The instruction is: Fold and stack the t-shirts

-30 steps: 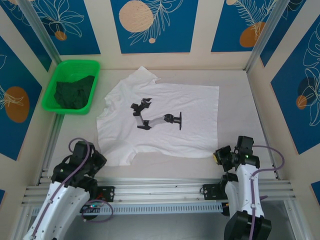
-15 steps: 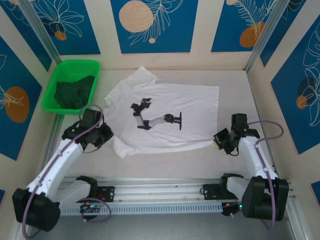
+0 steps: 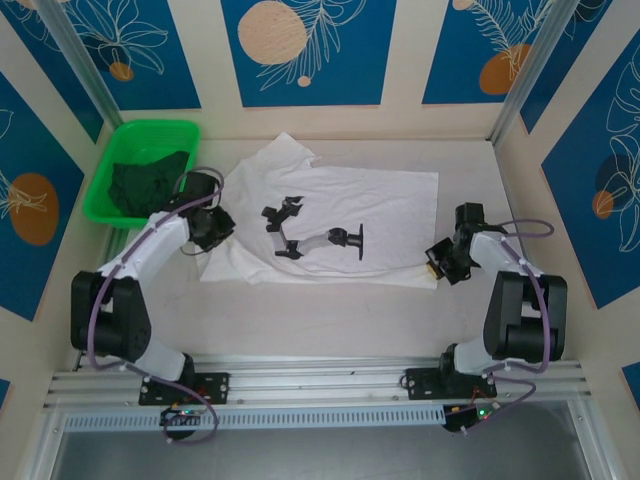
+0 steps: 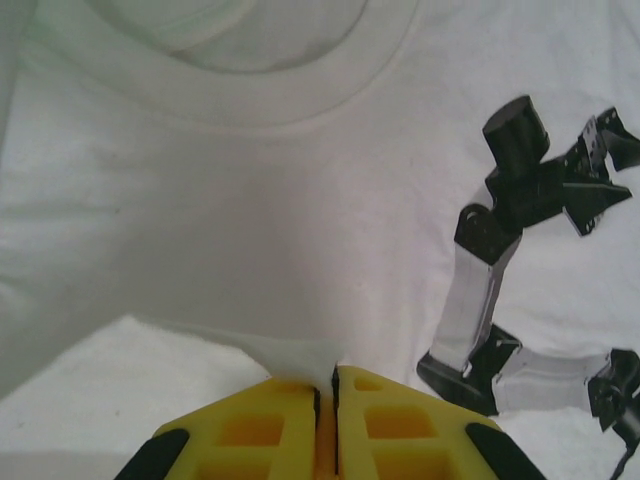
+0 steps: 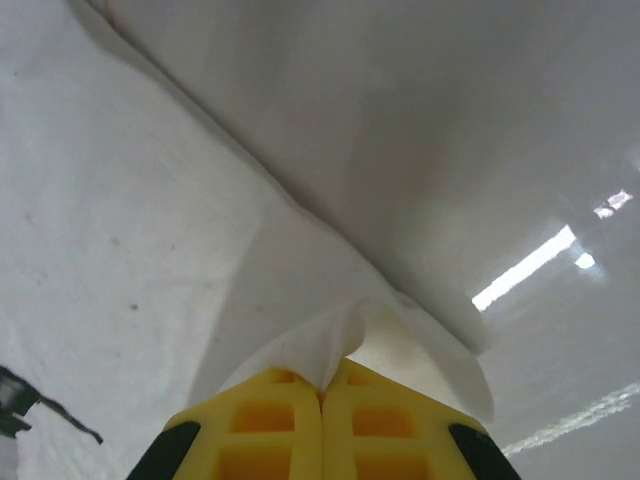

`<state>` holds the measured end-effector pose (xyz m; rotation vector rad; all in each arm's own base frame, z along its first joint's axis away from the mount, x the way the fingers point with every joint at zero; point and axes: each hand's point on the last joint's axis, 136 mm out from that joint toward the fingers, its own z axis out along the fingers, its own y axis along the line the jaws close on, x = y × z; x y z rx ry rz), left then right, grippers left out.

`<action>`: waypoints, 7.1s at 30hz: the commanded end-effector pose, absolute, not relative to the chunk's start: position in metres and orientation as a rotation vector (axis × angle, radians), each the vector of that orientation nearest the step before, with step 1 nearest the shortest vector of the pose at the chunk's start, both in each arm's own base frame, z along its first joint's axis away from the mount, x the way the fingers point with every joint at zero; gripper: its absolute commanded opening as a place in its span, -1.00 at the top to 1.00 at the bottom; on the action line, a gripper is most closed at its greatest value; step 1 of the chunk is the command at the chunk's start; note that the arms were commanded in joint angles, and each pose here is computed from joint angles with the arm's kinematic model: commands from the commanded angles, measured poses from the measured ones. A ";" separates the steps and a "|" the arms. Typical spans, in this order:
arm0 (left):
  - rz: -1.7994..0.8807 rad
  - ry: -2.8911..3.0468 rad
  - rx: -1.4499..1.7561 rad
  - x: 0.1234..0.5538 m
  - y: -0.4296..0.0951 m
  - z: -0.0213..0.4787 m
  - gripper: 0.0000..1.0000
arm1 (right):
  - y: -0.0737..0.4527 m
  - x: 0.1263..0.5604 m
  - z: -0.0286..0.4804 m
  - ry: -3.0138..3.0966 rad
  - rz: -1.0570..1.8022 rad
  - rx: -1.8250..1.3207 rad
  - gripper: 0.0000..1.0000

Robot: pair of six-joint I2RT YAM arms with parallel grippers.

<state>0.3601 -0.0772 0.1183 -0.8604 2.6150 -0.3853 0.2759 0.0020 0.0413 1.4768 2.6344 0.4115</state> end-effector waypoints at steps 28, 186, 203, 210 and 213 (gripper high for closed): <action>-0.393 2.457 -0.836 0.430 -0.055 0.160 0.09 | -0.015 0.306 0.097 2.462 0.497 1.322 -0.25; -0.816 2.674 -0.850 0.243 -0.129 0.058 -0.05 | 0.191 0.258 0.061 2.758 0.692 0.121 -0.15; -0.706 2.760 -0.659 0.252 -0.131 0.050 0.48 | 0.191 0.259 0.054 2.778 0.674 0.131 -0.14; -0.656 2.768 -0.580 0.259 -0.133 0.054 1.00 | 0.190 0.260 0.054 2.779 0.671 0.136 -0.14; -0.620 2.754 -0.497 0.266 -0.135 0.062 1.00 | 0.190 0.260 0.053 2.782 0.669 0.137 -0.13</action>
